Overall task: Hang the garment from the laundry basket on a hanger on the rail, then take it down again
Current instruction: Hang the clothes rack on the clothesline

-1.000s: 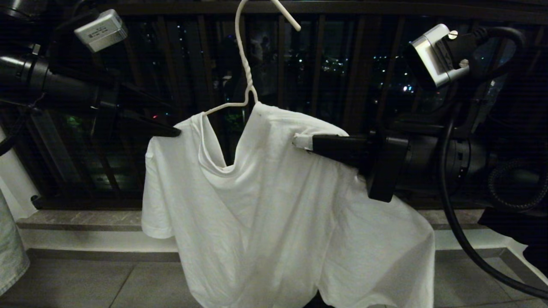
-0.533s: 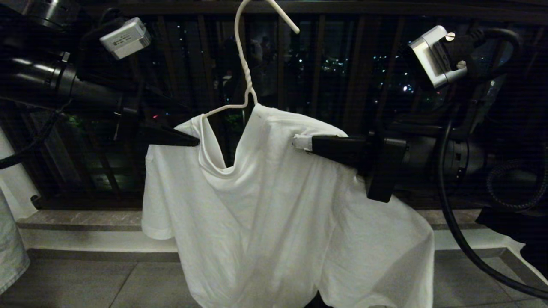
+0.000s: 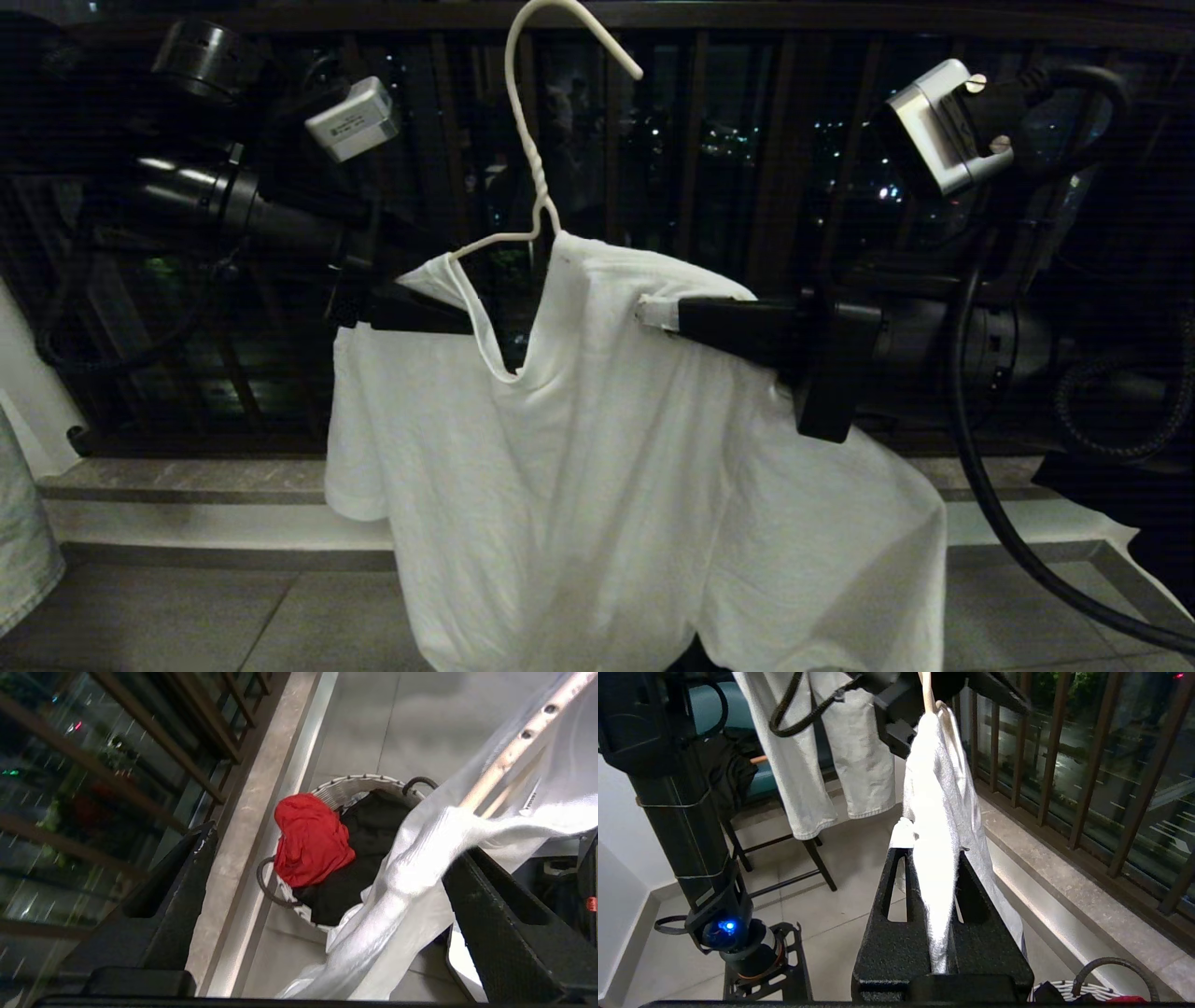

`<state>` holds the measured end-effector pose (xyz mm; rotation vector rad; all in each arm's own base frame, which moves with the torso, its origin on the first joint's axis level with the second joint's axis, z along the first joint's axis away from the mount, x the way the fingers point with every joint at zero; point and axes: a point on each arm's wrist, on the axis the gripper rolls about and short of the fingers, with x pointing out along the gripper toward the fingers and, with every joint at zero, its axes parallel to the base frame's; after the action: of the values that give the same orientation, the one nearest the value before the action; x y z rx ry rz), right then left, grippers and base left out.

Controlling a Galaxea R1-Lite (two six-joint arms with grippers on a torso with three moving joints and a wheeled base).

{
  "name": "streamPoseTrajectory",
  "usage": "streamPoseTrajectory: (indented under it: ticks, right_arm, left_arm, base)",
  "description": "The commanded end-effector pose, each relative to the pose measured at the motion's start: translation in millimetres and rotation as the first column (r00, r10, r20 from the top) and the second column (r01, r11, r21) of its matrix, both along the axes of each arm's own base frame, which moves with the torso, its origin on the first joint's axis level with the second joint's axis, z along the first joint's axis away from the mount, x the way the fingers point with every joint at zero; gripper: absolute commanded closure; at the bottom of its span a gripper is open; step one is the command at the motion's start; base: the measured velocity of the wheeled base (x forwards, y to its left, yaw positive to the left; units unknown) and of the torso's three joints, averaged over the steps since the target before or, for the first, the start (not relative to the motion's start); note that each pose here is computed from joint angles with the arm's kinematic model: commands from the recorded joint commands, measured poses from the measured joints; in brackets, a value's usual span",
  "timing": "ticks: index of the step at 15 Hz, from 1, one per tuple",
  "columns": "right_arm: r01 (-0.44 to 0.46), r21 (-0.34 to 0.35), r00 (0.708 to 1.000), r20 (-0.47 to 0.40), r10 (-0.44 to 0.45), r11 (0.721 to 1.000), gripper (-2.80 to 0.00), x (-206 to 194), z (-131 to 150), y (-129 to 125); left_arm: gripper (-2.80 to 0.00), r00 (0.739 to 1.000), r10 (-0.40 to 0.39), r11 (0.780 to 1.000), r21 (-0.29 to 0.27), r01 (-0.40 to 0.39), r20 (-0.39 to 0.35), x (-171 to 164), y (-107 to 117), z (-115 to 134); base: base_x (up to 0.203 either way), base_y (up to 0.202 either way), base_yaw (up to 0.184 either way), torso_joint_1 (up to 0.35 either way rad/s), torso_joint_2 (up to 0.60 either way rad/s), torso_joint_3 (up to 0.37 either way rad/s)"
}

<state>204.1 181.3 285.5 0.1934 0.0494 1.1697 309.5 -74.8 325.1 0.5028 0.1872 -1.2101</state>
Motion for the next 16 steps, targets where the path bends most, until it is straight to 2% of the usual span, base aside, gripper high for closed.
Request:
streamPoseTrajectory:
  ticks: [1, 7, 8, 16]
  right_arm:
    - [-0.004, 0.002, 1.000, 0.001, 0.004, 1.000, 0.00, 0.5, 0.0, 0.7]
    - [-0.004, 0.003, 1.000, 0.002, 0.004, 1.000, 0.00, 0.2, 0.4, 0.4]
    - [-0.004, 0.004, 1.000, 0.003, 0.004, 1.000, 0.00, 0.2, 0.9, 0.4]
    - [-0.004, 0.006, 1.000, 0.005, 0.004, 1.000, 0.00, -0.1, 1.6, 0.2]
  left_arm:
    - [-2.80, 1.000, -0.022, 1.000, -0.002, 0.022, -0.011, 2.5, -5.1, -3.8]
    - [-2.80, 0.999, -0.033, 0.999, -0.012, 0.032, -0.032, 0.3, -11.3, -3.3]
    - [0.00, 0.999, -0.032, 0.999, -0.012, 0.032, -0.032, 0.3, -11.1, -3.3]
    - [0.00, 0.999, -0.038, 0.999, -0.016, 0.038, -0.037, 2.2, -11.7, -5.1]
  base:
    - [0.000, 0.000, 0.000, 0.000, 0.00, 0.000]
    - [0.000, 0.000, 0.000, 0.000, 0.00, 0.000]
    - [0.000, 0.000, 0.000, 0.000, 0.00, 0.000]
    - [0.000, 0.000, 0.000, 0.000, 0.00, 0.000]
